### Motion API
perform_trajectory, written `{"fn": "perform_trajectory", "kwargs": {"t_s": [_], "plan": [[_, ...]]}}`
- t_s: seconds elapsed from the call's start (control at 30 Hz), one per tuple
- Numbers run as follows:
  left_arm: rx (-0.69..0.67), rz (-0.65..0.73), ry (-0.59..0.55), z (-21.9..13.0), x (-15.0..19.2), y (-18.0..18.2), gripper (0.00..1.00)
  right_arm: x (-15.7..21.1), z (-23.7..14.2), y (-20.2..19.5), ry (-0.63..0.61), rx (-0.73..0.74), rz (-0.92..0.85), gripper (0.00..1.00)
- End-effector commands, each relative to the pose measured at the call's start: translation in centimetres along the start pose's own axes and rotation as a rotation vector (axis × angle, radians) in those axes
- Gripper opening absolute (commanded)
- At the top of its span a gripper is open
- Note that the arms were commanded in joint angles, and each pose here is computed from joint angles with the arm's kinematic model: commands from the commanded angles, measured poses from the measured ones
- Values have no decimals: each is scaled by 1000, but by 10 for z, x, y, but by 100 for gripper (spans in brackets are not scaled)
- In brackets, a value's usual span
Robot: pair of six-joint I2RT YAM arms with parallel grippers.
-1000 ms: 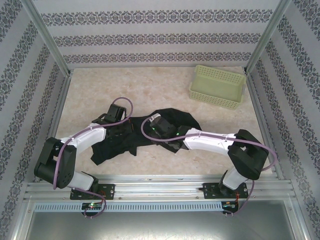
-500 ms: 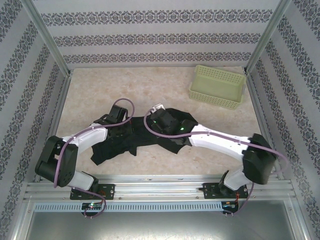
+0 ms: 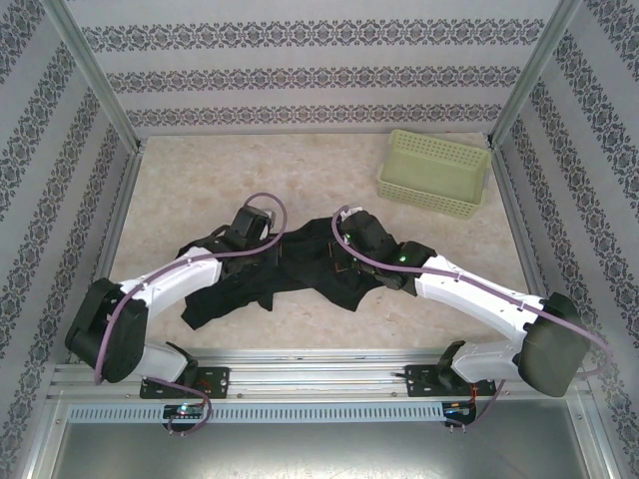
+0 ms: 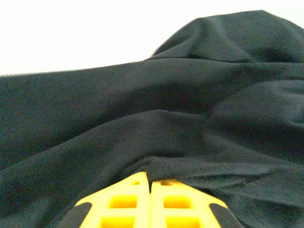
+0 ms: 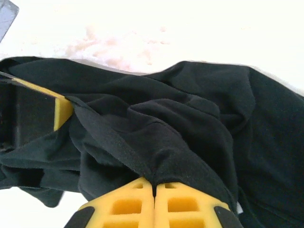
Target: Fold the inside-out t-shirt
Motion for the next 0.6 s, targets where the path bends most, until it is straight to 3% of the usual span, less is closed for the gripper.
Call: {"fn": "perform_trajectory", "kwargs": {"t_s": [0.0, 0.1, 0.27, 0.57], "plan": [[13, 125, -71, -23, 7, -12, 21, -13, -10, 8, -49, -65, 20, 0], [110, 156, -125, -36, 13, -24, 32, -10, -9, 9, -47, -87, 6, 0], [220, 181, -133, -35, 15, -45, 35, -5, -7, 9, -41, -105, 10, 0], [73, 208, -42, -1, 16, -61, 31, -7, -5, 15, -41, -121, -11, 0]]}}
Point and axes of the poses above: each hand's point on the last joint's axis, 136 mm out from that joint toward the fingers, its own z axis out along the fingers, its own y axis along the line the jaws close on, x = y × z, the point moved 10 cm from there along -z, back along the fingers
